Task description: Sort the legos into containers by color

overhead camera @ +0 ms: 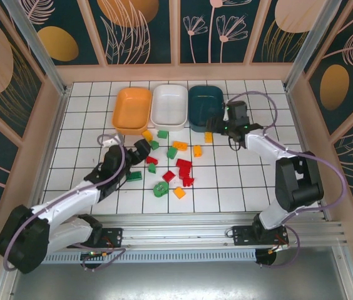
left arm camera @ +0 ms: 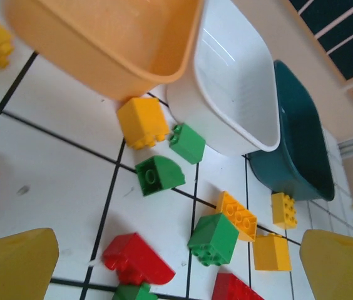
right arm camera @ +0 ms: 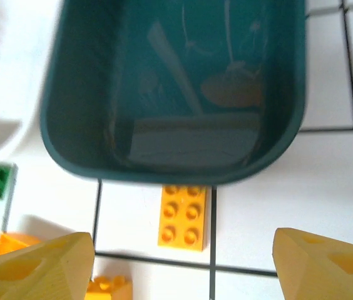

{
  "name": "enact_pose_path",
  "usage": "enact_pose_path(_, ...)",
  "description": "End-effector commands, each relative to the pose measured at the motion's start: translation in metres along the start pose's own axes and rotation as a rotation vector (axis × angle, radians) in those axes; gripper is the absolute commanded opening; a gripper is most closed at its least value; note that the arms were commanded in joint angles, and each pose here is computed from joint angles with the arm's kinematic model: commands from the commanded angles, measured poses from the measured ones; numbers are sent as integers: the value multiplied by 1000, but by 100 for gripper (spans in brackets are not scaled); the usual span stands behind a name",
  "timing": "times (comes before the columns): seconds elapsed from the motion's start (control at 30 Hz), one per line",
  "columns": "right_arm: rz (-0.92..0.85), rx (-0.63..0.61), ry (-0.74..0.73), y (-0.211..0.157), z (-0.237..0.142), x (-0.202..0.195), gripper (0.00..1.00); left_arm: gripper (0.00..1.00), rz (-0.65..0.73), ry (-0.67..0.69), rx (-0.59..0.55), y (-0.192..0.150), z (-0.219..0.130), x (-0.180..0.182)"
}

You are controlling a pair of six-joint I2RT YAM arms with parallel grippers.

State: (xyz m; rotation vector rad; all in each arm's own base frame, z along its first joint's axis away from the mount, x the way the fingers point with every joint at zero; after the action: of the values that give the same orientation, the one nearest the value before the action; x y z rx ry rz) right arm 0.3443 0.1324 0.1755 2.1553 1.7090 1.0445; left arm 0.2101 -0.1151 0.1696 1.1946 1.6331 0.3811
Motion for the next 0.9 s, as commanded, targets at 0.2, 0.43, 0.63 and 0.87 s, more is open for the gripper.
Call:
enact_pose_path(0.2, -25, 16, -118, -24, 41, 2, 75, 99, -156, -70, -145, 2, -21, 8)
enact_pose_path(0.43, -27, 32, -138, -34, 65, 2, 62, 98, -157, -71, -131, 2, -19, 7)
enact_pose_path(0.63, -60, 17, -146, -38, 69, 8, 40, 98, -149, -61, -138, 2, -19, 8)
enact_pose_path(0.87, -105, -11, -123, -41, 44, 26, 26, 99, -136, -51, -141, 5, -19, 6)
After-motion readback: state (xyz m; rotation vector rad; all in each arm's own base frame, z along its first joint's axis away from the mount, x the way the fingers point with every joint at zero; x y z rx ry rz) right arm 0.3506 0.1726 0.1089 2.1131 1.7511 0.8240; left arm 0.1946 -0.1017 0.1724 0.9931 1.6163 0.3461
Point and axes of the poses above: each hand's point on the last joint's axis, 136 mm out from that joint toward the fingers, its own z axis out along the fingers, its own x axis along the line the jaws close on, y = z × x, the point moved 10 cm from there along -z, back along the fingers, and after that the axes turned 15 degrees about z, right-handed, at the moved point
